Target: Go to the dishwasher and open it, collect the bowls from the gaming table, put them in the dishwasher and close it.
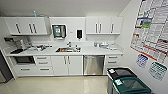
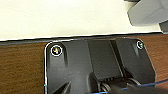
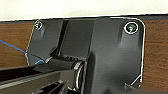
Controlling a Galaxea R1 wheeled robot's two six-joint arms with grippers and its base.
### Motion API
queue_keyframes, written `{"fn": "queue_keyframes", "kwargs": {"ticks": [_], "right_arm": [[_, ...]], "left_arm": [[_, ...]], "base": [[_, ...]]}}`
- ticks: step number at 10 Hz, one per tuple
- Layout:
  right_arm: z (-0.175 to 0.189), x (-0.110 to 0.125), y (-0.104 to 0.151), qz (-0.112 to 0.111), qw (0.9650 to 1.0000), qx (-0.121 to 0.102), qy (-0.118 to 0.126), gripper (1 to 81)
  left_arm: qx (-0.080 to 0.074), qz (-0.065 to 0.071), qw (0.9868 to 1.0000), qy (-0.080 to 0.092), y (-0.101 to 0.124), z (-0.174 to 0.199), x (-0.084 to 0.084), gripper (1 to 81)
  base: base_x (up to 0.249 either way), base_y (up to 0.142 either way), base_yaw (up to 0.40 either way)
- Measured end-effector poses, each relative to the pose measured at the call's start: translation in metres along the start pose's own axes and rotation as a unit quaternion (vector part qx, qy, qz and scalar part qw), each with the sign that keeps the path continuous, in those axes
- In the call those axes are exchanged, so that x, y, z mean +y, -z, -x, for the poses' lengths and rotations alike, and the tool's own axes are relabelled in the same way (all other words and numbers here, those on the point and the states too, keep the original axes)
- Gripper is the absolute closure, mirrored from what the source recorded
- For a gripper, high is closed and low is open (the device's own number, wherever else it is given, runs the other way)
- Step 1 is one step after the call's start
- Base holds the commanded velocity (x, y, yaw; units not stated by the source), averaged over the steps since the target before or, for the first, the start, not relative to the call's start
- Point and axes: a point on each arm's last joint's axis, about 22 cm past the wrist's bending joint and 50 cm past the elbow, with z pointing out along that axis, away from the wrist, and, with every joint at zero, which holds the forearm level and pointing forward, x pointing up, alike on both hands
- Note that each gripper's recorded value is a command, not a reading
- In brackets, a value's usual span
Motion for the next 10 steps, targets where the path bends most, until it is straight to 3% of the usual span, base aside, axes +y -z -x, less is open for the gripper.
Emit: {"fn": "queue_keyframes", "kwargs": {"ticks": [10], "right_arm": [[-0.0011, -0.0027, -0.0009, -0.001, 1.0, 0.001, 0.0, 1.0]], "left_arm": [[0.0, -0.001, 1.0, 0.0, 0.0002, -0.0002, -0.0007, 1.0]], "base": [[0.101, 0.0, 0.0]]}}
